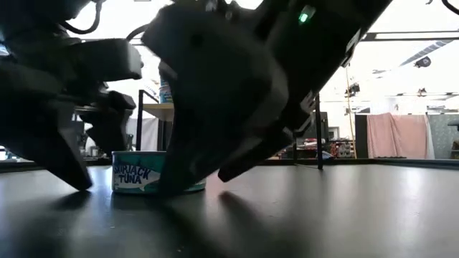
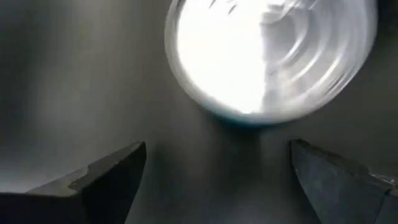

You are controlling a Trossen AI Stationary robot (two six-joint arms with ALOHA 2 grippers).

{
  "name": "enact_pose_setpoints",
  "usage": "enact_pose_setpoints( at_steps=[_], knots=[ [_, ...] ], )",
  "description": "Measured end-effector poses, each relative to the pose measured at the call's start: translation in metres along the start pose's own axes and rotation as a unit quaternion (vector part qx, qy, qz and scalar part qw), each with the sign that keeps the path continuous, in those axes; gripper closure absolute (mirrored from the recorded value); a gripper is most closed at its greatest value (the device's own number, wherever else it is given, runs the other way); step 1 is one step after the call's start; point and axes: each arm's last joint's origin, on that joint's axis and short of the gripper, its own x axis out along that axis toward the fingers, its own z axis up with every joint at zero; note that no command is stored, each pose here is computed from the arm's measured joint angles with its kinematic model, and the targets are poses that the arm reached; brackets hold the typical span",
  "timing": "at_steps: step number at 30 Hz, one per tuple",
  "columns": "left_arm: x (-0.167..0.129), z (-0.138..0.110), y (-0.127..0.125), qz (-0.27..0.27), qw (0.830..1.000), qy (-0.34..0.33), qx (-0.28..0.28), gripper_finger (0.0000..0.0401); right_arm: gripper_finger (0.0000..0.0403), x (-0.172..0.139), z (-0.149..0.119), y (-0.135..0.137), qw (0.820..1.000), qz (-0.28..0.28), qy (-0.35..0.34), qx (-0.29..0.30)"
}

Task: Stack canned seafood by type on shelf
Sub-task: Put the green-blue tuna can on the shelf

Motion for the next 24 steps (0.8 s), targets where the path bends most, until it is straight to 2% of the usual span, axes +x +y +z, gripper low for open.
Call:
enact_pose_setpoints(
  at_steps=[6,11,16,24],
  knots=[
    [-0.018,-0.009,0.018,0.061,0.996,0.034,0.047,0.0019,0.0003,-0.005,-0.004,0.006,1.000,0.008,-0.002,0.022],
    [-0.010,-0.007,0.041,0.093,0.995,0.026,0.012,0.0019,0.0003,-0.002,-0.004,0.005,0.998,-0.004,-0.014,0.057],
    [0.006,-0.004,0.052,0.090,0.995,0.007,-0.040,0.0019,0.0003,0.001,-0.004,0.000,0.997,-0.036,-0.029,0.068],
    [0.002,0.004,0.039,0.059,0.997,-0.012,-0.039,0.0019,0.0003,0.008,0.010,-0.022,0.995,-0.080,-0.017,0.058]
  ],
)
